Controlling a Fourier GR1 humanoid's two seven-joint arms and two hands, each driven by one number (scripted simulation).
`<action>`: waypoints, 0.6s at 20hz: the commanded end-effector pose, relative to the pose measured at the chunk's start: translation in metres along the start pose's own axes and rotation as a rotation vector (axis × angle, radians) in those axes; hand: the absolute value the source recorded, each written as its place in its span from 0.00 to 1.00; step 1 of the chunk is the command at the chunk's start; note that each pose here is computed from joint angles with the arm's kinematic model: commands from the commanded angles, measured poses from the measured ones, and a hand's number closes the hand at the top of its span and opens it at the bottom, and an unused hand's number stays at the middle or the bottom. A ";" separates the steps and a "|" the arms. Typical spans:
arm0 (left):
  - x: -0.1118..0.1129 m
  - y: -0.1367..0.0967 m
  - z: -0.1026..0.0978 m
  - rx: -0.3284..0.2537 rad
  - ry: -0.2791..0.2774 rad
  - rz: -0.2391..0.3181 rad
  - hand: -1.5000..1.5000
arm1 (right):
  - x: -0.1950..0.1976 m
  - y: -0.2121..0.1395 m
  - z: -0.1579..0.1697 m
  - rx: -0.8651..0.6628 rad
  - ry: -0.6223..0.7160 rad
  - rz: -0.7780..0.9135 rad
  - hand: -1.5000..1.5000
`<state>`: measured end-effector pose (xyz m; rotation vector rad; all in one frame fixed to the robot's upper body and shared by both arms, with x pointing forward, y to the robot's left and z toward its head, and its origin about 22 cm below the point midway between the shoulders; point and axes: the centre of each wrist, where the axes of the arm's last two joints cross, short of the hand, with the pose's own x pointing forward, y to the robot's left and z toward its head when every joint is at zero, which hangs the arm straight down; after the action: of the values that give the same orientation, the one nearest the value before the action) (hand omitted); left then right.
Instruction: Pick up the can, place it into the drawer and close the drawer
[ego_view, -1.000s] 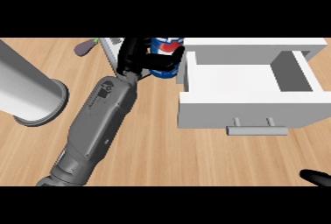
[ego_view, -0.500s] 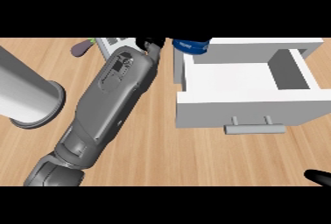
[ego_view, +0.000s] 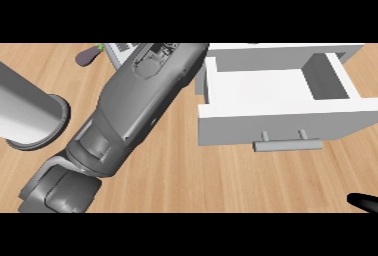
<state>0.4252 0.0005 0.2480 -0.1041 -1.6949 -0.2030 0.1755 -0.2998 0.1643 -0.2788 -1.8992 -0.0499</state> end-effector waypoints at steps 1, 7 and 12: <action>0.000 -0.008 -0.005 0.028 0.013 -0.022 1.00 | 0.005 0.003 0.006 0.012 -0.012 -0.028 0.00; 0.010 -0.020 -0.007 0.032 0.020 -0.059 1.00 | -0.005 0.011 -0.004 0.026 -0.011 -0.028 0.00; 0.002 -0.018 -0.010 0.118 0.005 -0.069 1.00 | 0.010 0.014 -0.007 0.056 -0.017 -0.006 0.00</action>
<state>0.4294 -0.0192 0.2523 0.0106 -1.6912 -0.2005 0.1803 -0.2924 0.1679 -0.2506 -1.9077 -0.0213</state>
